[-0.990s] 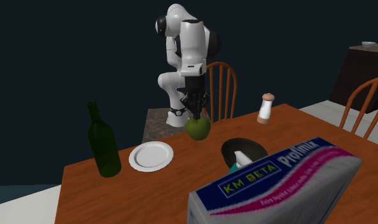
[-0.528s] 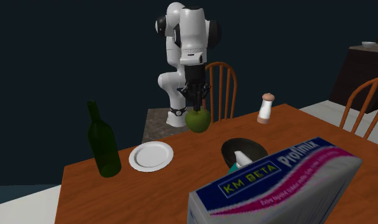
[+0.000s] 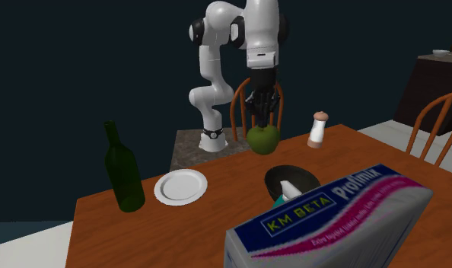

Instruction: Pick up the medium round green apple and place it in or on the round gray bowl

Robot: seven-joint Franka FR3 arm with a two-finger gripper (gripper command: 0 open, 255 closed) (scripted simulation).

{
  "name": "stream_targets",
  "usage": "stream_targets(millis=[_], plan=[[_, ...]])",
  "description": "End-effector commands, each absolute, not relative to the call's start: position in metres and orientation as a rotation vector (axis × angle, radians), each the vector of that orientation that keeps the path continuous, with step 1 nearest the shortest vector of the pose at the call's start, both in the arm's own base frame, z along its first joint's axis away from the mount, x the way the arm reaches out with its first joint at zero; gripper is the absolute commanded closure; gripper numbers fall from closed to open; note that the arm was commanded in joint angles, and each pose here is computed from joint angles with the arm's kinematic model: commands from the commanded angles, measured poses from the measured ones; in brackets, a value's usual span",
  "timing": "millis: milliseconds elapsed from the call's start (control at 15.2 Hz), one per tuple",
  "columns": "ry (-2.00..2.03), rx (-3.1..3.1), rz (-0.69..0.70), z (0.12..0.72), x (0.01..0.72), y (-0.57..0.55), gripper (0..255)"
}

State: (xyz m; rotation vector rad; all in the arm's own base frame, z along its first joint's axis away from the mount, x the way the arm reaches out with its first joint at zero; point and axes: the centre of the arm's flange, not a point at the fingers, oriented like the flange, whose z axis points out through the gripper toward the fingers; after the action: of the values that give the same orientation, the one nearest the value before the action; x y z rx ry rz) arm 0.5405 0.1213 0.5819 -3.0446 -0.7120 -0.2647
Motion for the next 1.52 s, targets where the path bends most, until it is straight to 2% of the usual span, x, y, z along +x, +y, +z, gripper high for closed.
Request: stream_targets(millis=[0,396,1452], plan=[[-0.71,-3.044,-0.265,0.59,0.55,0.147,255],[-0.71,-3.044,-0.265,0.615,0.579,0.222,255],[-0.71,-3.044,-0.265,0.531,0.579,0.222,255]])
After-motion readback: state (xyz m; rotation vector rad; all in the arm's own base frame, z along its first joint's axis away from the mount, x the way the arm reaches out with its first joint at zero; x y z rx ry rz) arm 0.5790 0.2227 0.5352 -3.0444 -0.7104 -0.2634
